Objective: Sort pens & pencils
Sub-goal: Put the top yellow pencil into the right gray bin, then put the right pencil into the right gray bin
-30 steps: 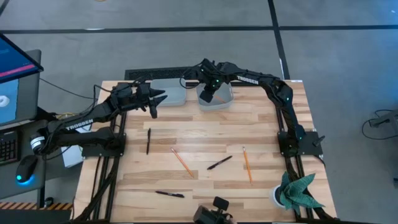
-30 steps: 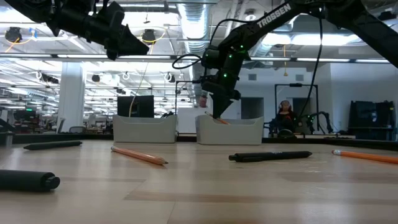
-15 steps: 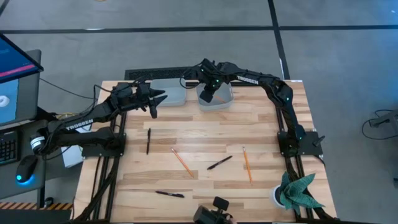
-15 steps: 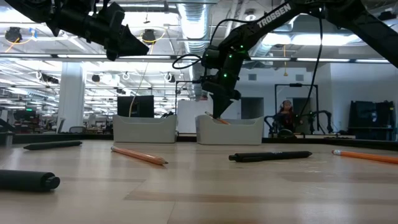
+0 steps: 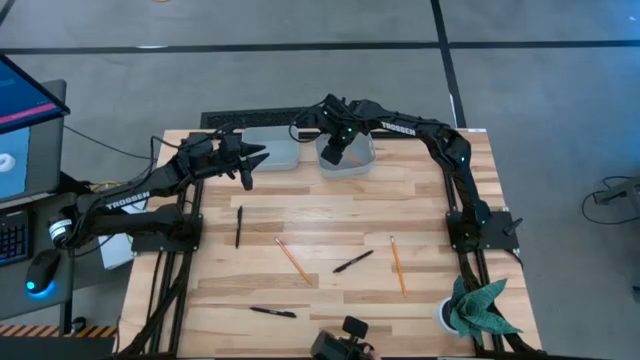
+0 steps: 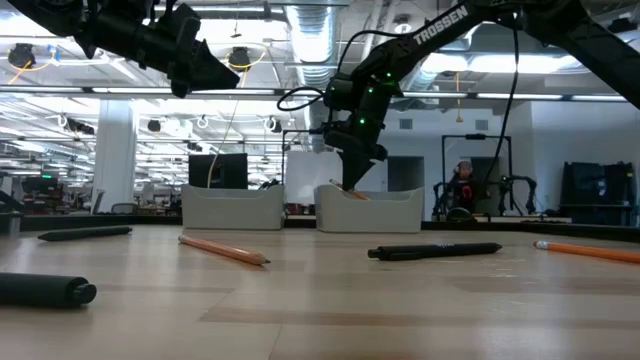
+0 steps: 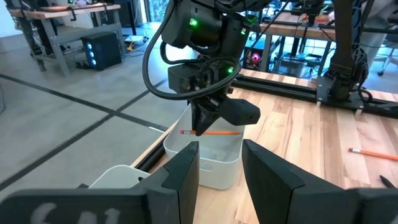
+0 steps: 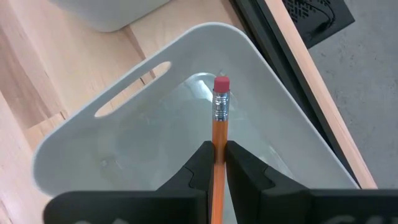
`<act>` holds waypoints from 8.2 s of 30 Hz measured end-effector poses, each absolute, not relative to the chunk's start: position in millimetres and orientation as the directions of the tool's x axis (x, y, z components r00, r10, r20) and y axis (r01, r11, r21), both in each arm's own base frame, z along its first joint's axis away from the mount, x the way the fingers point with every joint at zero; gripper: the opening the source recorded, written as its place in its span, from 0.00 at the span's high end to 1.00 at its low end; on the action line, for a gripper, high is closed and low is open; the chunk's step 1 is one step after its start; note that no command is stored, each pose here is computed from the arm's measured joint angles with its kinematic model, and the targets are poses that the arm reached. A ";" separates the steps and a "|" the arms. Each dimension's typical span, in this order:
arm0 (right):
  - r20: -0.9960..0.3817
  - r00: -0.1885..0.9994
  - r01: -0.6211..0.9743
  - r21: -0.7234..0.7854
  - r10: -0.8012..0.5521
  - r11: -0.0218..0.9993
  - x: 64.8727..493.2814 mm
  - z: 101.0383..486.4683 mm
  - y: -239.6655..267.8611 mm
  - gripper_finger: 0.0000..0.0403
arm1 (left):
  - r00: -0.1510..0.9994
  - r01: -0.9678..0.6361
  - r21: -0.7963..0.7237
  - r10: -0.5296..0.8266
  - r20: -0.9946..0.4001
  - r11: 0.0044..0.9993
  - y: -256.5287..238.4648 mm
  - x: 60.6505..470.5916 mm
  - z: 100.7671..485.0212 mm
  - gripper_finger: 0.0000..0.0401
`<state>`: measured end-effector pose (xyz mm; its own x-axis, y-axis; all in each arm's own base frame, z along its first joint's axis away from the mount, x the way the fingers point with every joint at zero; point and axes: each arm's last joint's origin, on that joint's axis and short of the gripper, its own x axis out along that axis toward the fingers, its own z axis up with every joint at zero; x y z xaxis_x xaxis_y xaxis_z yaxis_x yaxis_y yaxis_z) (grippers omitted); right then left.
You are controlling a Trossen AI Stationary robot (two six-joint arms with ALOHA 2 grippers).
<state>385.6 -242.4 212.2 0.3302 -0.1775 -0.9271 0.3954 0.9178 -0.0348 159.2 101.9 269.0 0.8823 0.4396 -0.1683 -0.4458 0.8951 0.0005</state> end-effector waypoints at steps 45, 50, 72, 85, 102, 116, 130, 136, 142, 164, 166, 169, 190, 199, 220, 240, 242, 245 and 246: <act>-0.927 0.339 0.397 -0.014 -0.161 0.918 382.9 242.6 -214.8 0.72 | 0.882 -0.443 0.019 0.440 -0.168 0.896 101.9 159.2 269.0 0.72; -0.901 0.395 0.410 0.001 -0.177 0.912 379.7 271.1 -197.2 0.72 | 0.883 -0.443 0.019 0.440 -0.167 0.896 101.9 159.2 269.1 0.72; -0.909 0.413 0.204 0.026 -0.062 0.979 372.7 325.3 -80.6 0.72 | 0.883 -0.443 0.020 0.440 -0.167 0.896 101.9 159.2 269.1 0.72; -0.964 0.265 0.000 0.012 0.011 1.000 370.2 308.9 -20.4 0.72 | 0.893 -0.421 0.013 0.417 -0.168 0.907 101.2 159.6 269.0 0.72; -0.974 0.222 0.223 0.104 0.054 0.969 319.8 286.3 37.8 0.72 | 0.944 -0.293 -0.185 0.253 -0.213 0.938 95.4 160.8 264.0 0.72; -0.985 0.170 0.701 0.100 -0.030 0.706 253.8 239.2 64.1 0.72 | 0.949 -0.268 -0.184 0.226 -0.221 0.946 88.1 165.0 263.3 0.72; -0.972 0.156 0.828 0.033 -0.174 0.560 231.9 213.8 99.0 0.69 | 0.947 -0.269 -0.175 0.226 -0.228 0.947 81.7 168.5 262.8 0.72; -0.977 0.139 0.843 0.030 -0.164 0.537 222.9 196.0 103.3 0.55 | 0.945 -0.259 -0.179 0.211 -0.250 0.949 79.0 169.2 260.7 0.72; -0.977 0.121 0.863 0.017 -0.173 0.505 216.5 185.2 103.2 0.40 | 0.945 -0.245 -0.182 0.193 -0.264 0.952 75.9 170.2 259.3 0.72; -0.977 0.140 0.895 0.055 -0.163 0.443 217.3 184.4 105.6 0.37 | 0.939 -0.262 -0.179 0.207 -0.275 0.948 75.8 170.0 258.2 0.72; -0.976 0.146 0.899 0.065 -0.158 0.432 218.0 184.4 105.9 0.37 | 0.937 -0.268 -0.177 0.213 -0.275 0.947 76.0 170.0 258.2 0.72; -0.976 0.157 0.900 0.078 -0.150 0.430 218.3 184.5 107.9 0.37 | 0.937 -0.268 -0.177 0.214 -0.276 0.947 76.0 170.0 258.2 0.72; -0.977 0.192 0.939 0.156 -0.092 0.306 199.3 154.9 123.6 0.37 | 0.929 -0.297 -0.165 0.245 -0.278 0.941 76.9 169.7 258.0 0.72; -0.978 0.186 0.939 0.149 -0.093 0.311 194.5 144.5 119.6 0.37 | 0.922 -0.321 -0.155 0.270 -0.279 0.934 77.6 169.5 258.1 0.72; -0.990 0.120 0.945 0.092 -0.070 0.314 186.1 135.9 115.9 0.37 | 0.916 -0.337 -0.149 0.287 -0.279 0.930 78.2 169.3 258.1 0.72; -0.995 0.093 0.949 0.078 -0.035 0.306 185.1 135.8 116.8 0.44 | 0.916 -0.337 -0.149 0.287 -0.280 0.930 78.1 169.3 258.0 0.72; -0.995 0.092 0.949 0.078 -0.032 0.306 185.1 135.8 116.9 0.49 | 0.916 -0.337 -0.149 0.287 -0.280 0.930 78.2 169.3 258.0 0.72; -0.995 0.093 0.949 0.079 -0.031 0.305 185.2 135.8 117.0 0.59 | 0.916 -0.336 -0.149 0.286 -0.280 0.930 78.1 169.4 258.0 0.72; -0.995 0.093 0.949 0.079 -0.031 0.306 185.2 135.8 117.0 0.62 | 0.916 -0.337 -0.149 0.287 -0.280 0.930 78.2 169.3 258.0 0.72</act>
